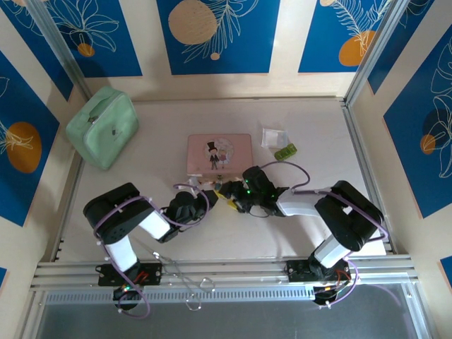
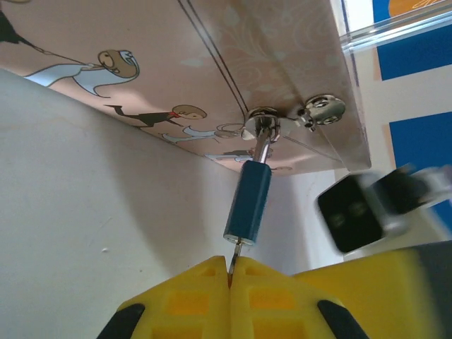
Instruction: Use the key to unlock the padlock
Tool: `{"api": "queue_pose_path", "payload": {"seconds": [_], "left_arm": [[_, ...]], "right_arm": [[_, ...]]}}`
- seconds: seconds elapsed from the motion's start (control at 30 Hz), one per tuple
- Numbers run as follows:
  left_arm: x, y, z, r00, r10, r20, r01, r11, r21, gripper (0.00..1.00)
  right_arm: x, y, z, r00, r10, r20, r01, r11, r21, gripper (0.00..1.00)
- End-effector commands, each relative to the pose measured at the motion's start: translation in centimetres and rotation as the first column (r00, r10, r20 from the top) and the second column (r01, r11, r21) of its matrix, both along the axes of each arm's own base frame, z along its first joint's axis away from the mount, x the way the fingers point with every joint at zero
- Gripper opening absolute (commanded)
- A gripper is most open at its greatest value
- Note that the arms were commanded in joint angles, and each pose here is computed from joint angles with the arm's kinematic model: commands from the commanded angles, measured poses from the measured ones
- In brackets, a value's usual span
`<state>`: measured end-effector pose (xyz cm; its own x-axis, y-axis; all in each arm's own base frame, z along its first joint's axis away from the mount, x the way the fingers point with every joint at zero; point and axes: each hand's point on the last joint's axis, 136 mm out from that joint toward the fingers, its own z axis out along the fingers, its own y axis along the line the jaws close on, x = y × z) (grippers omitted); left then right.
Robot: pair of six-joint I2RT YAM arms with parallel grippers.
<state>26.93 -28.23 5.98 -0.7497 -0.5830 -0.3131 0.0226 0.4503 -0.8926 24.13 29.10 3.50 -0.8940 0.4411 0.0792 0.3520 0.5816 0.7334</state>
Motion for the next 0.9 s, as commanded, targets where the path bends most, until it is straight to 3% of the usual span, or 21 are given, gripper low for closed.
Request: {"api": "queue_pose_path", "payload": {"seconds": [0.0,0.17,0.37,0.53,0.8,0.87], "left_arm": [[1.3,-0.5,3.9,0.996,0.027,0.091,-0.016,0.993,-0.118,0.0],[1.3,-0.4,3.5,0.996,0.031,0.085,-0.02,0.991,-0.129,0.0],[1.4,-0.4,3.1,0.996,0.033,0.08,-0.022,0.991,-0.134,0.0],[1.3,-0.1,2.6,0.997,0.037,0.07,-0.027,0.99,-0.14,0.0],[1.2,-0.1,2.6,0.997,0.036,0.073,-0.026,0.99,-0.136,0.0],[1.2,-0.1,2.6,0.997,0.035,0.072,-0.025,0.991,-0.135,0.0]], "right_arm": [[-3.8,-3.6,-5.5,0.974,-0.043,-0.221,0.006,0.986,-0.165,0.6],[0.2,-2.0,-2.6,0.999,0.011,0.043,-0.013,0.999,0.042,0.61],[0.7,-2.3,2.1,0.963,0.01,0.27,-0.026,0.998,0.056,0.63],[1.5,-4.3,3.2,0.954,-0.052,0.297,0.053,0.999,0.007,0.64],[4.1,-1.0,4.3,0.954,-0.005,0.299,-0.015,0.998,0.064,0.59],[4.4,-0.2,4.4,0.953,0.002,0.303,-0.029,0.996,0.083,0.54]]}}
